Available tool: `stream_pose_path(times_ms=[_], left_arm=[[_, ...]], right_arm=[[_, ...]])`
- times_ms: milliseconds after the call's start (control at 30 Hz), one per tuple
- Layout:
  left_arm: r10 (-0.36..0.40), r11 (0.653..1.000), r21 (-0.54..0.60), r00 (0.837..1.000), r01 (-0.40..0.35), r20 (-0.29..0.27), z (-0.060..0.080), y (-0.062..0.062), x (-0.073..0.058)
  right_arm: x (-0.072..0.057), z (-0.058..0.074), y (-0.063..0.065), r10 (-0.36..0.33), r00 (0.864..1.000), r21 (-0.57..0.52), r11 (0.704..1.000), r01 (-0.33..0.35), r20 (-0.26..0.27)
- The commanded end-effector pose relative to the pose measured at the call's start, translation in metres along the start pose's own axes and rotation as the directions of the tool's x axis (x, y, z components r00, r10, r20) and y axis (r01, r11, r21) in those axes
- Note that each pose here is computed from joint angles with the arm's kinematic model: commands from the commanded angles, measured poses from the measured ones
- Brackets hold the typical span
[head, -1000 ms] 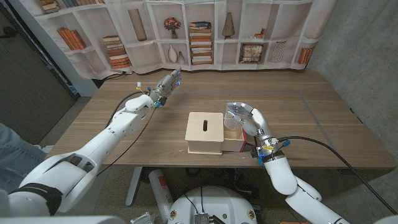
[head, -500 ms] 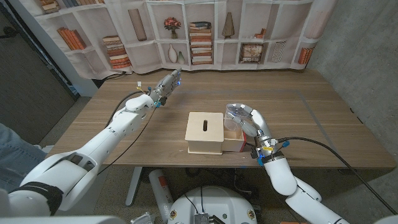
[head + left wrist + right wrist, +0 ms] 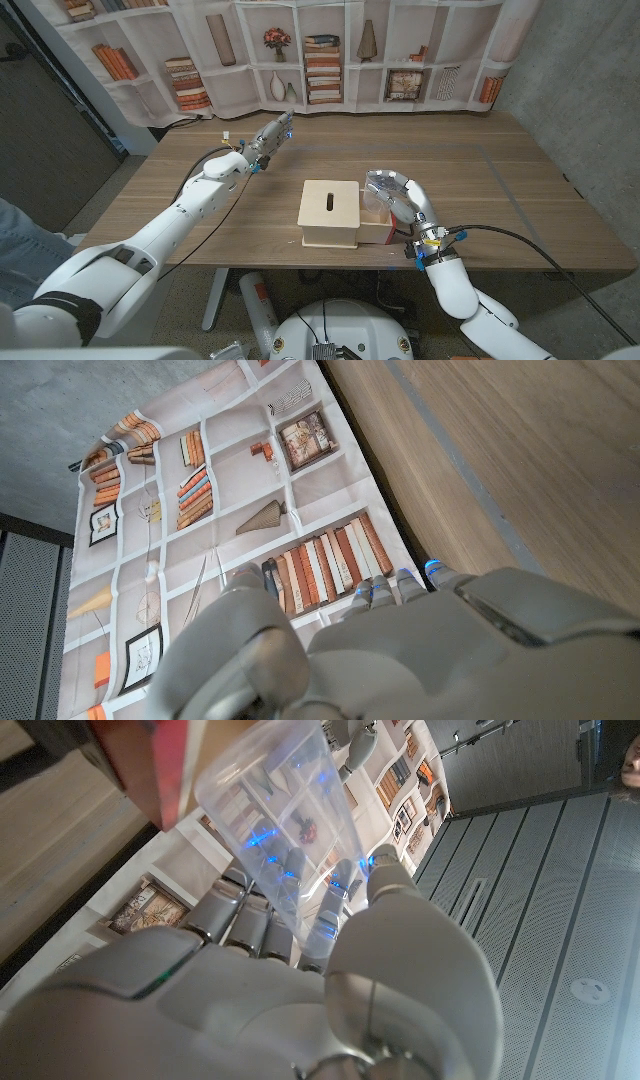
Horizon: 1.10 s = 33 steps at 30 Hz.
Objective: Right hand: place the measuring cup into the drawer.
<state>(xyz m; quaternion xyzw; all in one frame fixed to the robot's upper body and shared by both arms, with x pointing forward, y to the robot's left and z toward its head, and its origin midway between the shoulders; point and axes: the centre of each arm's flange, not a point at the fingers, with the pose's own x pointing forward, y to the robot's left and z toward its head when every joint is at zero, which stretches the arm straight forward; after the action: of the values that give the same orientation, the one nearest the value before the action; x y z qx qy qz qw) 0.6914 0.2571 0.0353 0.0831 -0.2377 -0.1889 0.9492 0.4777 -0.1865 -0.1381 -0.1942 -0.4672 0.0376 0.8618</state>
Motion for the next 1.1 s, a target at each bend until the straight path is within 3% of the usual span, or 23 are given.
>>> stream_pose_path(times_ms=[33, 1100], left_arm=[[0.003, 1.0, -0.004, 1.0, -0.003, 0.001, -0.0017, -0.0007, -0.003], [0.001, 1.0, -0.008, 1.0, -0.001, -0.007, -0.0052, 0.0008, 0.0001]], right_arm=[[-0.0013, -0.0001, 0.0032, 0.009, 1.0, 0.007, 1.0, -0.009, -0.004], [0.003, 0.0013, 0.001, 0.064, 0.998, -0.024, 0.998, -0.065, -0.015]])
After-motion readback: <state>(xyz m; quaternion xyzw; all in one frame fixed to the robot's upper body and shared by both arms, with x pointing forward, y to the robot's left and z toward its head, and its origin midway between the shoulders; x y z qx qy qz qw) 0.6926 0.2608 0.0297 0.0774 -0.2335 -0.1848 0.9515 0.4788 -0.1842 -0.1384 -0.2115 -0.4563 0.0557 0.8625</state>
